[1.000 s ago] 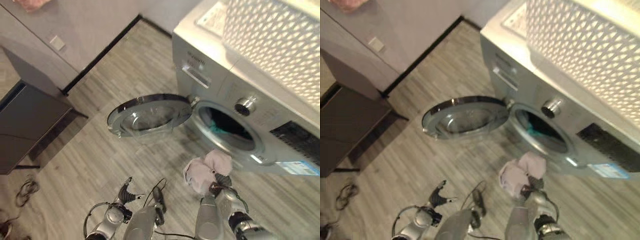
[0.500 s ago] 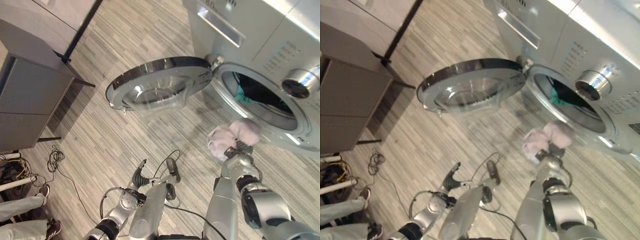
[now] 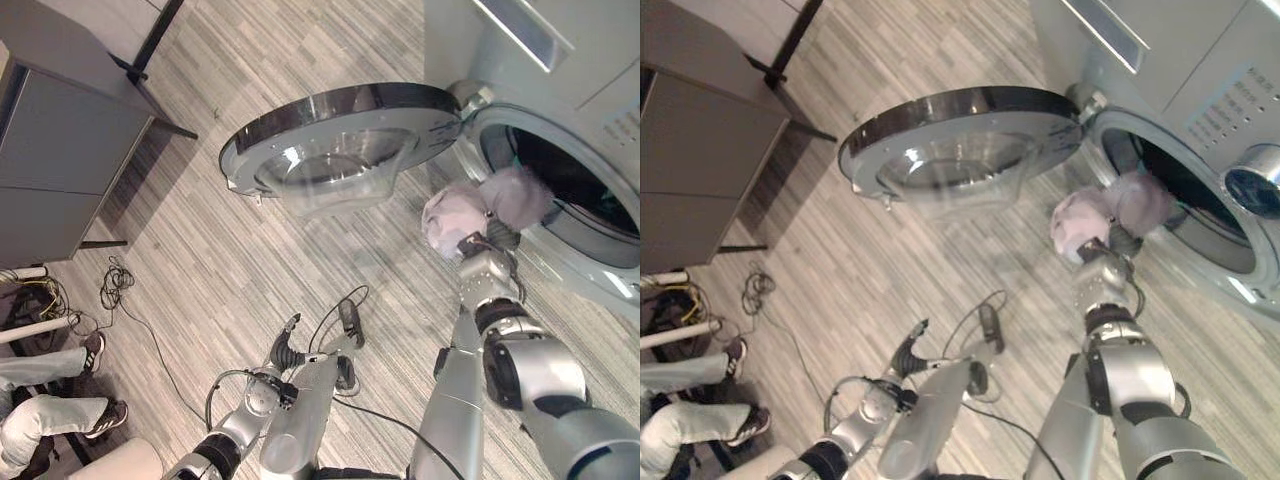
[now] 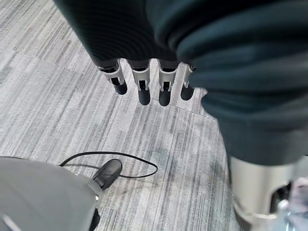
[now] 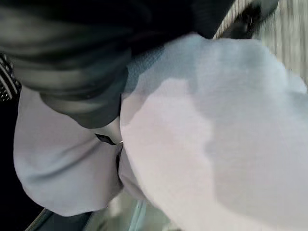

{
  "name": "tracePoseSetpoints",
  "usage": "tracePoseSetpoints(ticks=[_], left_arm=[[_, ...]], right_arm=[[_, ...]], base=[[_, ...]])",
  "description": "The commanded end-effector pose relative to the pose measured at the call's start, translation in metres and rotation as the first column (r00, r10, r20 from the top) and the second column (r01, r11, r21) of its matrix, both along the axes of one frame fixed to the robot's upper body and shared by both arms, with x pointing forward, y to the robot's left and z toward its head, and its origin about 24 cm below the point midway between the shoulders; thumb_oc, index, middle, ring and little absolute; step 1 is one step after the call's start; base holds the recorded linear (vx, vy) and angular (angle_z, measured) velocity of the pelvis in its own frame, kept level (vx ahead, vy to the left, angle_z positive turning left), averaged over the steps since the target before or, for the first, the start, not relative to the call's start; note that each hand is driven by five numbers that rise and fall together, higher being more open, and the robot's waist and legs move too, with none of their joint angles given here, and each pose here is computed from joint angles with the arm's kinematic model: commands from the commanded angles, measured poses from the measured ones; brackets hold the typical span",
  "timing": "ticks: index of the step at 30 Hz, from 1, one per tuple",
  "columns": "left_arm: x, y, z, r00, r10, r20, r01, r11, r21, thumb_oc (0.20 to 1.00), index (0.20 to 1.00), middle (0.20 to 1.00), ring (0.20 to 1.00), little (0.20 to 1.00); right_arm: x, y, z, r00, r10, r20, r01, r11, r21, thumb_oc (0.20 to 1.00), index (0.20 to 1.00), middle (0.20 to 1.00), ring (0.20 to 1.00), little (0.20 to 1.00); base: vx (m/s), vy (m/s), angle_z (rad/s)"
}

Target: Grab the laundry basket,head to the washer,open it,put in the laundry and shut it.

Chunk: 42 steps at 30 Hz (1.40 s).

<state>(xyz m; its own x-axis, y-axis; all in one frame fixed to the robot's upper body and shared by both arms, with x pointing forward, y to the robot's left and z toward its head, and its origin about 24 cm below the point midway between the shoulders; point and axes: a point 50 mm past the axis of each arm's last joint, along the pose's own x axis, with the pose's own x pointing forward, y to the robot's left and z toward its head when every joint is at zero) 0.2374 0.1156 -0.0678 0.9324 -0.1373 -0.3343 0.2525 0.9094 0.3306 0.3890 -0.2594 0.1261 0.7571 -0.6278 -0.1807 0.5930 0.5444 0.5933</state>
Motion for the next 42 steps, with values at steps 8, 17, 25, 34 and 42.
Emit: tracePoseSetpoints(ticks=[8, 17, 25, 34, 42], left_arm=[[0.003, 0.008, 0.015, 0.995, -0.08, 0.054, 0.08, 0.997, -0.003, 1.0, 1.0, 1.0, 1.0, 1.0], [0.011, 0.029, 0.033, 0.992, 0.006, 0.127, 0.001, 0.999, -0.055, 1.0, 1.0, 1.0, 1.0, 1.0], [0.008, 0.031, 0.03, 0.994, -0.003, 0.106, 0.009, 0.998, -0.054, 1.0, 1.0, 1.0, 1.0, 1.0], [0.01, 0.037, 0.028, 0.991, 0.082, 0.108, -0.075, 0.995, -0.064, 1.0, 1.0, 1.0, 1.0, 1.0], [0.014, 0.039, 0.03, 0.985, 0.119, 0.125, -0.113, 0.992, -0.054, 1.0, 1.0, 1.0, 1.0, 1.0]], right_arm=[[-0.061, -0.127, 0.162, 0.774, -0.417, 0.476, 0.457, 0.889, 0.036, 0.2, 0.2, 0.2, 0.2, 0.2], [-0.129, -0.116, 0.309, 0.512, -0.274, 0.814, 0.623, 0.771, -0.132, 0.2, 0.2, 0.2, 0.2, 0.2], [-0.068, -0.118, 0.224, 0.846, -0.224, 0.484, 0.455, 0.777, -0.436, 1.0, 1.0, 1.0, 1.0, 1.0], [-0.033, -0.055, 0.134, 0.891, -0.075, 0.448, 0.272, 0.878, -0.393, 1.0, 1.0, 1.0, 1.0, 1.0], [-0.033, 0.018, 0.063, 0.918, 0.136, 0.371, 0.058, 0.882, -0.467, 1.0, 1.0, 1.0, 1.0, 1.0]], base=[[0.03, -0.066, 0.16], [0.0, -0.057, 0.02], [-0.02, -0.05, 0.0], [-0.01, 0.003, 0.0], [-0.01, 0.007, -0.02]])
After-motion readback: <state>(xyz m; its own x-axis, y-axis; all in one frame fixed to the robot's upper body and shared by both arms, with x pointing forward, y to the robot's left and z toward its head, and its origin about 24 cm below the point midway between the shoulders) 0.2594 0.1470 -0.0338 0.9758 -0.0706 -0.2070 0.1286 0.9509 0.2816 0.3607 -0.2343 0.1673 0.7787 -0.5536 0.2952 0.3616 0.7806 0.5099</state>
